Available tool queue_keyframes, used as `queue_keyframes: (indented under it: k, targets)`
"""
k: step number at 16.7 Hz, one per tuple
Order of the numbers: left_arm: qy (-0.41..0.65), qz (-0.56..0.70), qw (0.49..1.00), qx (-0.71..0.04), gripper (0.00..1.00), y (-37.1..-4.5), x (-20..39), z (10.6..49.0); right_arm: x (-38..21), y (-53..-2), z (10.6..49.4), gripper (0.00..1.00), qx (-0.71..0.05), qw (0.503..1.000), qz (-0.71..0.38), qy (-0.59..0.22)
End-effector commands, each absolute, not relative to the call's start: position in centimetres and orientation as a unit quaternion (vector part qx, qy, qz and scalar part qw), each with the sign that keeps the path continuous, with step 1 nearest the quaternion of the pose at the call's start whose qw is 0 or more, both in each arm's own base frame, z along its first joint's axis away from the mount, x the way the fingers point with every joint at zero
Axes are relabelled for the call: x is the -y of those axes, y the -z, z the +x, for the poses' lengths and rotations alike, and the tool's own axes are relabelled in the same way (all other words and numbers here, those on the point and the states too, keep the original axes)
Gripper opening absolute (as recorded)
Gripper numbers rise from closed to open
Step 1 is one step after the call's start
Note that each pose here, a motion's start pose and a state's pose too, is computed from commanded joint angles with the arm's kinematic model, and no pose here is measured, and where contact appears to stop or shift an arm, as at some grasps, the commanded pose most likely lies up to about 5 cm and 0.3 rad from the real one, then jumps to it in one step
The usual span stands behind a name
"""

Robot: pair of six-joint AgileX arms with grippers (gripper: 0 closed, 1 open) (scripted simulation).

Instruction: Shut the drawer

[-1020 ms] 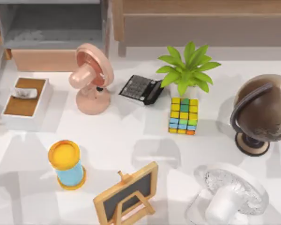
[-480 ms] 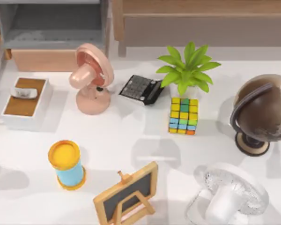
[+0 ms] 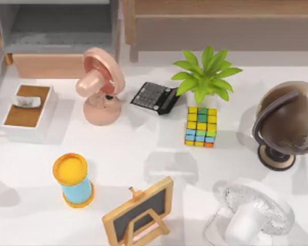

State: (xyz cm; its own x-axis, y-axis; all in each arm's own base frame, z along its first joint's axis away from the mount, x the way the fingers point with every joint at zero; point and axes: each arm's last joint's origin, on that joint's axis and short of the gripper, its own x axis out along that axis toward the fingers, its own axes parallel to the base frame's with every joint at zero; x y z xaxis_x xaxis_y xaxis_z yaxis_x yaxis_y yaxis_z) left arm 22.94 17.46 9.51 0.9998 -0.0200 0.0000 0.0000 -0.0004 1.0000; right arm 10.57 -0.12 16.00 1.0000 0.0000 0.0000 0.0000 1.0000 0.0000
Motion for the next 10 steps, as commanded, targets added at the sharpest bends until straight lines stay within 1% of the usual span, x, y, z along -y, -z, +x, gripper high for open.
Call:
queue_keyframes:
  k: [3, 7, 10]
  targets:
    - [0.007, 0.707, 0.707, 0.007, 1.0, -9.5, -17.4, 23.4, 0.1, -16.0, 10.6, 1.0, 0.0, 1.0, 0.0, 0.0]
    - [0.007, 0.707, 0.707, 0.007, 1.0, -9.5, -17.4, 25.3, 0.1, -16.0, 10.6, 1.0, 0.0, 1.0, 0.0, 0.0]
    - [0.007, 0.707, 0.707, 0.007, 1.0, -9.5, -17.4, 25.4, 0.1, -16.0, 10.6, 1.0, 0.0, 1.0, 0.0, 0.0]
